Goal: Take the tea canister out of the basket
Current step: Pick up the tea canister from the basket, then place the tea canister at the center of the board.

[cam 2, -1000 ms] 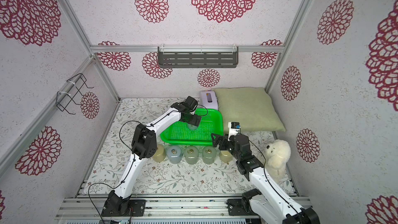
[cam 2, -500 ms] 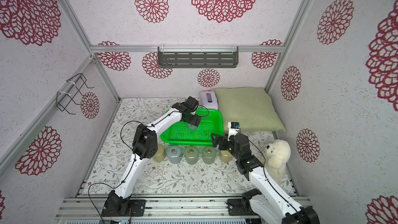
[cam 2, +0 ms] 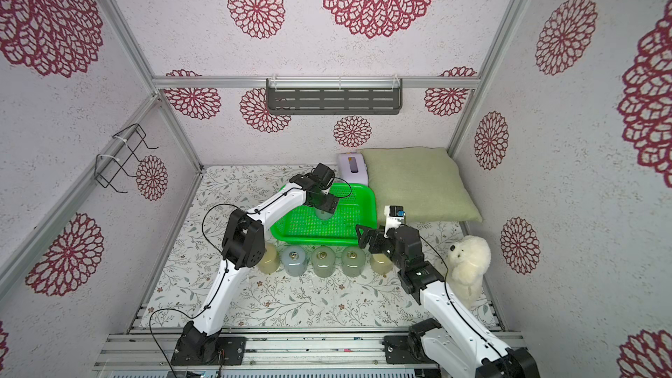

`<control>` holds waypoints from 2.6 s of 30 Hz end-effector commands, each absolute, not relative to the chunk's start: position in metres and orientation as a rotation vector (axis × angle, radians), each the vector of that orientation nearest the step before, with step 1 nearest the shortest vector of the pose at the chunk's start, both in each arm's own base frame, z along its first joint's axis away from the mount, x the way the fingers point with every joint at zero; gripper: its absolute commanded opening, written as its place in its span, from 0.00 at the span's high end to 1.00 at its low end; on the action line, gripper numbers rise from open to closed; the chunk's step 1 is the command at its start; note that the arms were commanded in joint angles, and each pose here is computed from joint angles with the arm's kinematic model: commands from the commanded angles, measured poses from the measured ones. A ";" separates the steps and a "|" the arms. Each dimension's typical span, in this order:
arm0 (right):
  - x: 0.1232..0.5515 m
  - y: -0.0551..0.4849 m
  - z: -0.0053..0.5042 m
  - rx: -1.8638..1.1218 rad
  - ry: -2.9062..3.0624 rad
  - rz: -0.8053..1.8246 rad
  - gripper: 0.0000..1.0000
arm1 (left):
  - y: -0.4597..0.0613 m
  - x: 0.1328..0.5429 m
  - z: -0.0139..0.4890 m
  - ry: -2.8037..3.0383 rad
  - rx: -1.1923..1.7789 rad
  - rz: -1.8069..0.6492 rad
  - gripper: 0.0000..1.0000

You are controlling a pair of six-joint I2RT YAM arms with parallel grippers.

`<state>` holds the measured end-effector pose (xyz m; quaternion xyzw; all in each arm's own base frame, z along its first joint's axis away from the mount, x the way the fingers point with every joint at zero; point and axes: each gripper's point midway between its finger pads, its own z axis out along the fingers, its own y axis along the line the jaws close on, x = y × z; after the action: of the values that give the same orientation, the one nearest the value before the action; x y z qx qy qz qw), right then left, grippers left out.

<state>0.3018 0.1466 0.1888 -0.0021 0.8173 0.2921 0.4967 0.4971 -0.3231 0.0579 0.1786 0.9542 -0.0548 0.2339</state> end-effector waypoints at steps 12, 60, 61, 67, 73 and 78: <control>0.285 0.185 0.213 -0.177 1.872 0.915 0.01 | -0.298 0.469 0.172 2.488 0.331 -0.246 0.25; 0.227 0.286 0.218 -0.580 1.808 1.026 0.01 | -0.033 0.293 0.154 2.472 -0.595 0.006 0.22; 0.227 0.286 0.218 -0.579 1.810 1.024 0.01 | -0.032 0.294 0.150 2.475 -0.609 0.005 0.22; 0.227 0.286 0.217 -0.582 1.810 1.019 0.01 | -0.029 0.299 0.121 2.511 -0.662 0.037 0.22; 0.228 0.286 0.217 -0.581 1.813 1.011 0.01 | -0.025 0.302 0.100 2.525 -0.711 0.044 0.22; 0.228 0.286 0.215 -0.580 1.817 1.008 0.01 | -0.021 0.301 0.083 2.563 -0.727 0.067 0.21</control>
<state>0.2231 0.2803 0.1916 -0.2306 0.7631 0.4089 0.4442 0.2826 -0.0240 0.0763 -0.2503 0.9458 0.0346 0.2042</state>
